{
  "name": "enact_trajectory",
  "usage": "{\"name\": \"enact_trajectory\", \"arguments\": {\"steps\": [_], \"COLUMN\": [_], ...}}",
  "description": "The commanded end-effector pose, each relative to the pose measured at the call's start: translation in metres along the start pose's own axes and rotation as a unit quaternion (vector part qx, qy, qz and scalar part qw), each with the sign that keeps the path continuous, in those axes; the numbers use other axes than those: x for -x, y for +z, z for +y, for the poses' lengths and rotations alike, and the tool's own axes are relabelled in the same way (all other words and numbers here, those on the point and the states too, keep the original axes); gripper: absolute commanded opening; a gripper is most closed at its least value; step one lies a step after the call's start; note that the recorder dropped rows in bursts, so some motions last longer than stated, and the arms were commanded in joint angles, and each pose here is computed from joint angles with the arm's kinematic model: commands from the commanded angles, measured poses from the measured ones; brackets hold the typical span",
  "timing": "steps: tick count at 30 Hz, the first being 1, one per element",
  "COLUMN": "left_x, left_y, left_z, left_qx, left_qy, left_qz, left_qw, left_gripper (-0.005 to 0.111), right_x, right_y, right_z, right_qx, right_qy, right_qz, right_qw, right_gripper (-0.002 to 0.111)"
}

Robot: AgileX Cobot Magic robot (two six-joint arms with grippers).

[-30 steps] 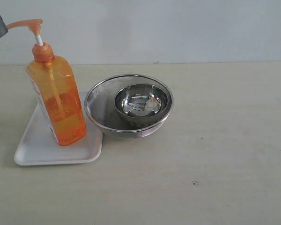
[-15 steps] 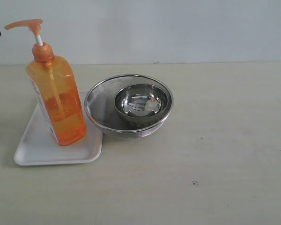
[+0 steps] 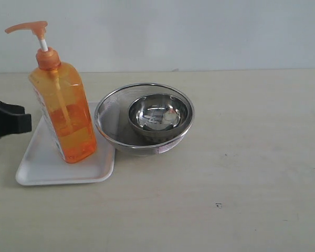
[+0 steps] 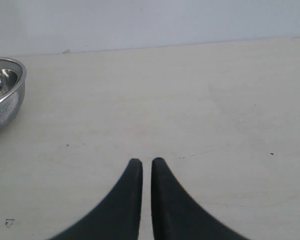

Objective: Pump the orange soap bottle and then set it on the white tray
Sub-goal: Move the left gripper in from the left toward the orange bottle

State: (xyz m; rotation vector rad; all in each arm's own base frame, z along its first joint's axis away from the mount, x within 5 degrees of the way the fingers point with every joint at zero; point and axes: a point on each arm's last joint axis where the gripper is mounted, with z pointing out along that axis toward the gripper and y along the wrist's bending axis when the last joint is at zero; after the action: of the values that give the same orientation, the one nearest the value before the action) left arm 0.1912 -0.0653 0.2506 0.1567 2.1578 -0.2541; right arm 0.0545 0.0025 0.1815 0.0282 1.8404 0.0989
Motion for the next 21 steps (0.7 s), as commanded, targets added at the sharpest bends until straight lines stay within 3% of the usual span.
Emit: {"name": "enact_trajectory", "arguments": {"steps": [1,6,14,21], "left_x": [-0.004,-0.007,-0.009,-0.037], "left_y": [-0.013,-0.028,-0.026,-0.018], "left_z": [-0.025,-0.042,-0.04,-0.025], "left_qx": [-0.069,-0.127,-0.127,-0.114], "left_qy": [0.026,0.05,0.03,0.006], "left_qz": [0.015,0.01,-0.02,-0.146], "left_qw": [0.997,0.991,0.991,0.983], "left_gripper": [0.005,0.005,0.005,0.005], "right_x": [0.001,0.001,0.001,0.001], "right_y": [0.0,0.0,0.0,0.0], "right_z": [0.0,0.0,0.0,0.0], "right_qx": [-0.001,-0.001,-0.001,-0.001], "right_qy": [-0.004,-0.004,-0.004,-0.004], "right_qz": [-0.007,-0.007,-0.007,-0.007], "right_qw": [1.0,1.0,1.0,1.0], "right_gripper": [0.004,0.004,0.004,0.004]}}
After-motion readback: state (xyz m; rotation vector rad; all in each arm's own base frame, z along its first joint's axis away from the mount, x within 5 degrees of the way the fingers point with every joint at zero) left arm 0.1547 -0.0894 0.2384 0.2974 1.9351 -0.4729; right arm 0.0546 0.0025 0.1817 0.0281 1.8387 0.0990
